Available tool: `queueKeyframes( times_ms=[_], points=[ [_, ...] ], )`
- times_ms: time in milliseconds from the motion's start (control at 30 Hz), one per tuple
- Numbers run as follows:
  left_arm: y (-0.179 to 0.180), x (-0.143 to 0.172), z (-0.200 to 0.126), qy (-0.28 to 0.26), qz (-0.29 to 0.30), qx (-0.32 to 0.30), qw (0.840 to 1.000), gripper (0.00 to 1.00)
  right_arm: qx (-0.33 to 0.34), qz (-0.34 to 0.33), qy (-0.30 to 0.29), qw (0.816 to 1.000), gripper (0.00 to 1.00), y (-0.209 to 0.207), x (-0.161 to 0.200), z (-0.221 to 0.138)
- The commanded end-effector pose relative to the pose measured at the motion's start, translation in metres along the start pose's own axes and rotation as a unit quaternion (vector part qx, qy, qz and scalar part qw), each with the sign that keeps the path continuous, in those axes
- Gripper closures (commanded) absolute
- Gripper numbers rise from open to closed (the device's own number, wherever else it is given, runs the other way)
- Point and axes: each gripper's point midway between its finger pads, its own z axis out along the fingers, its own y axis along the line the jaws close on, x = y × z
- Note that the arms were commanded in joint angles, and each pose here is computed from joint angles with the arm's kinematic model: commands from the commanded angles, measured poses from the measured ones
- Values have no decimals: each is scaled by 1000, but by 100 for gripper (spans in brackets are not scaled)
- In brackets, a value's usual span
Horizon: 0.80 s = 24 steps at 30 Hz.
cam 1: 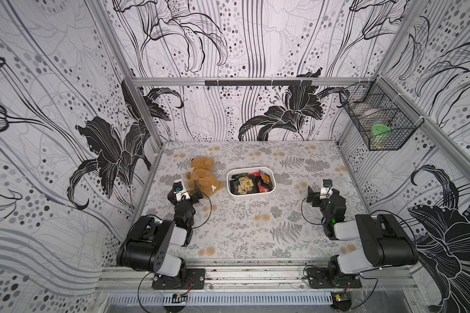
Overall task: Put the tea bags into the storage box
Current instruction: Reset both arms
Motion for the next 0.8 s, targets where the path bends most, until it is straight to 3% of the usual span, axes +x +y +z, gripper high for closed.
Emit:
queueKeyframes(
  times_ms=[0,767],
  points=[
    [1,0,4,8,-16,12,1000,3,-7,16,-19,1000,4,-1,-12,4],
    [-2,0,3,6,-7,15,1000,3,-4,14,-21,1000,4,-2,-13,4]
  ],
)
